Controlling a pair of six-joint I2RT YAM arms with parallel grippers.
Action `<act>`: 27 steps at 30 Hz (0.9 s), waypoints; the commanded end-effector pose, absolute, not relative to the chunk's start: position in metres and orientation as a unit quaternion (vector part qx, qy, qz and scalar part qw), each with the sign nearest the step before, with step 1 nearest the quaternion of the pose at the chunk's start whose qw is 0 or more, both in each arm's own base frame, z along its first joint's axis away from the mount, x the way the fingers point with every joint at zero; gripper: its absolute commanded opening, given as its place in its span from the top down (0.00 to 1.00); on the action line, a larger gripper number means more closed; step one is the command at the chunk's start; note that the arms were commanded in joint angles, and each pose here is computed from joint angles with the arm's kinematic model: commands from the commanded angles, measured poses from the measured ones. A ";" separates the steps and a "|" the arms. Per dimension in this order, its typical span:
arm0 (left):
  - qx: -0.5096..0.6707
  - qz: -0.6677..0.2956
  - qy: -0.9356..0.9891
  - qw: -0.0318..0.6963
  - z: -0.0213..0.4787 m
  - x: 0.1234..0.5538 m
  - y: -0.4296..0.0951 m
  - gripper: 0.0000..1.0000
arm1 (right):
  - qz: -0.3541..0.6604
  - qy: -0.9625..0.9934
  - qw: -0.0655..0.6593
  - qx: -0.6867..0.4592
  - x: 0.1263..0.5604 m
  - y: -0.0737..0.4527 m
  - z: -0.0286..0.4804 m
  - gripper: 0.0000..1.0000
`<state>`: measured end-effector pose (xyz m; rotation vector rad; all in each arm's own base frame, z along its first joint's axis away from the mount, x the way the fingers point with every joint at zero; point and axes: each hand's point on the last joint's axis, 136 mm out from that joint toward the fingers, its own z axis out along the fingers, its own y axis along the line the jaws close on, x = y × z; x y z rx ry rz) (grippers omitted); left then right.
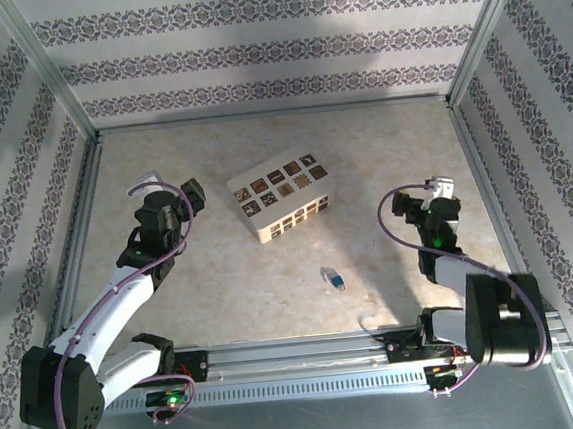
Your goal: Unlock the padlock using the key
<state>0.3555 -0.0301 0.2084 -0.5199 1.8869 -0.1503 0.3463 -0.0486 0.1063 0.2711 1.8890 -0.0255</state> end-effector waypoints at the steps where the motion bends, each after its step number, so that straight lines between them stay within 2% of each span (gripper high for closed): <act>1: -0.222 -0.050 0.802 0.553 0.209 0.353 -0.022 0.01 | 0.038 0.768 0.632 0.093 0.361 -0.036 0.130 0.02; 13: -0.208 0.010 0.803 0.558 0.203 0.348 0.000 0.01 | 0.080 0.764 0.640 0.012 0.378 -0.002 0.113 0.02; 19: -0.196 0.066 0.799 0.564 0.198 0.351 0.017 0.01 | 0.037 0.805 0.592 0.021 0.390 -0.002 0.098 0.02; 27: -0.190 0.120 0.796 0.563 0.178 0.359 0.031 0.01 | 0.015 0.801 0.598 0.018 0.399 -0.001 0.107 0.01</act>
